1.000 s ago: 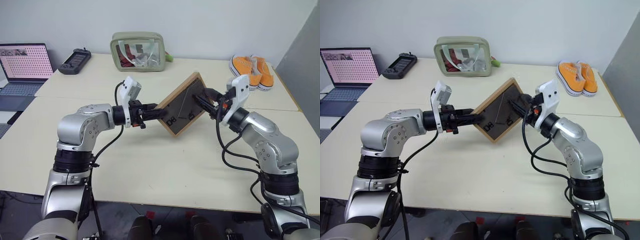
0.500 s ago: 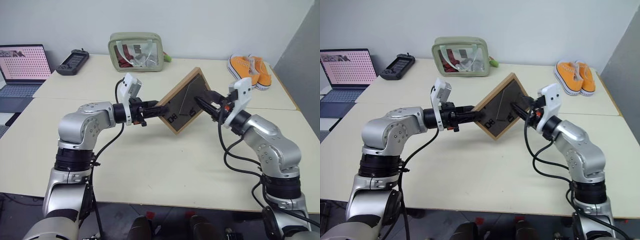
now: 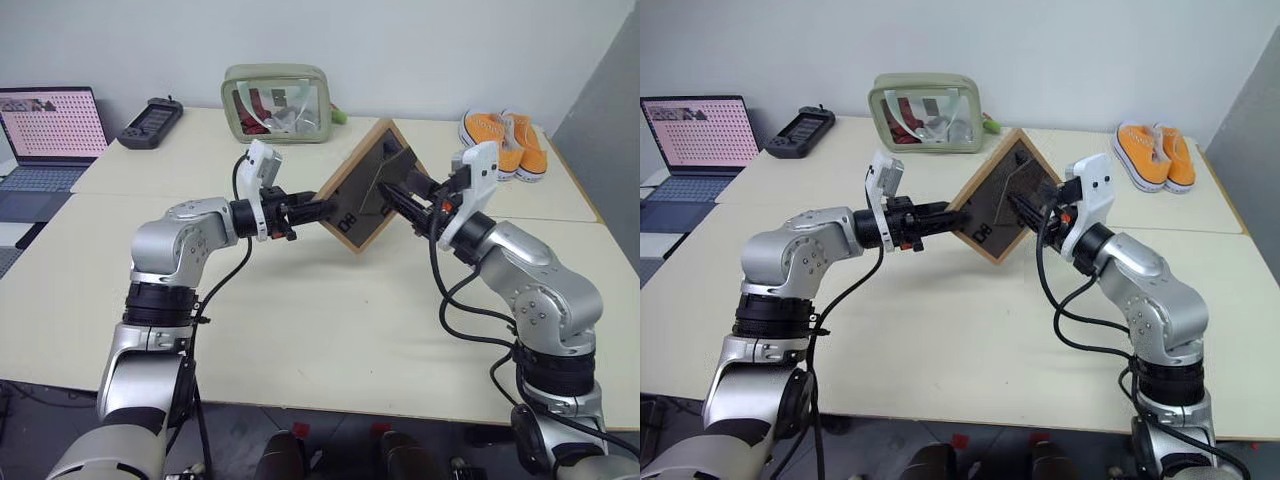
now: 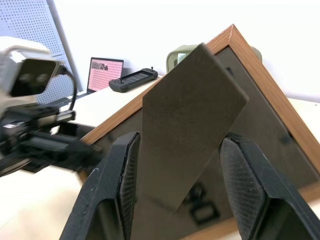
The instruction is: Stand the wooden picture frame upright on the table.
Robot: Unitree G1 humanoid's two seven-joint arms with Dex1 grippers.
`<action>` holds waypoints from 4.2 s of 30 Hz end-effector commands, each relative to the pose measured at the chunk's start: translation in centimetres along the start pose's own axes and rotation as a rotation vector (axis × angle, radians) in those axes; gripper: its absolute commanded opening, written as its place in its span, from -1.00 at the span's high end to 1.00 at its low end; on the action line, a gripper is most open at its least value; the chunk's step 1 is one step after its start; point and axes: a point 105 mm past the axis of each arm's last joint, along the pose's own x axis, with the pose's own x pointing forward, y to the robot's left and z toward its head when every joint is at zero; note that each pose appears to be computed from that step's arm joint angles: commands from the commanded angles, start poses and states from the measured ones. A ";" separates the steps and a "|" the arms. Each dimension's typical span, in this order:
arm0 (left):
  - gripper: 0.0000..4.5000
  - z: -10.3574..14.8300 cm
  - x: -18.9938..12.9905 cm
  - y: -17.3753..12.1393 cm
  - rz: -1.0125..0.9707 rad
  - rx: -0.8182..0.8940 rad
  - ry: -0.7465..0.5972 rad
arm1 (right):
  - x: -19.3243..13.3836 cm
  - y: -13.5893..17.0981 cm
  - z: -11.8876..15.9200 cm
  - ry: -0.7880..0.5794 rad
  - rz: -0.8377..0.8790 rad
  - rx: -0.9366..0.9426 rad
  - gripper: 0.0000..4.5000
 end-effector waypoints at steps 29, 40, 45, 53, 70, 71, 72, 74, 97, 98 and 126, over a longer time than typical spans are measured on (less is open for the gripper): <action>0.42 0.5 -2.0 -2.2 -0.012 -0.596 0.090 | -6.4 -6.3 -7.0 0.122 0.076 -1.353 -0.09; 0.42 -1.1 -2.3 -4.3 -0.078 -0.665 0.137 | -4.7 -5.0 -6.9 -0.164 0.055 -1.524 -0.09; 0.42 -0.6 -2.2 -4.2 -0.068 -0.688 0.129 | -4.6 -4.5 -7.5 -0.193 0.082 -1.555 -0.09; 0.42 -0.1 -2.2 -4.9 -0.092 -0.692 0.140 | -4.4 -5.0 -8.2 -0.196 0.070 -1.574 -0.09; 0.42 -0.2 -2.1 -5.6 -0.094 -0.733 0.148 | -3.5 -6.7 -5.1 -0.274 -0.052 -1.667 -0.09; 0.42 -0.2 -2.1 -5.6 -0.089 -0.736 0.145 | -3.5 -6.7 -5.0 -0.275 -0.054 -1.665 -0.09; 0.42 -0.1 -2.1 -5.6 -0.084 -0.739 0.142 | -3.6 -6.7 -4.9 -0.276 -0.054 -1.663 -0.09; 0.42 0.0 -2.1 -5.6 -0.079 -0.743 0.138 | -3.8 -6.6 -4.7 -0.281 -0.054 -1.661 -0.09; 0.42 0.1 -1.4 -6.4 -0.095 -0.755 0.138 | -2.0 -4.8 -5.1 -0.333 -0.031 -1.631 -0.09; 0.42 0.1 -1.4 -6.4 -0.093 -0.756 0.137 | -2.1 -4.9 -5.1 -0.332 -0.031 -1.632 -0.09; 0.42 0.1 -1.4 -6.4 -0.088 -0.752 0.130 | -2.2 -5.1 -4.9 -0.339 -0.025 -1.667 0.42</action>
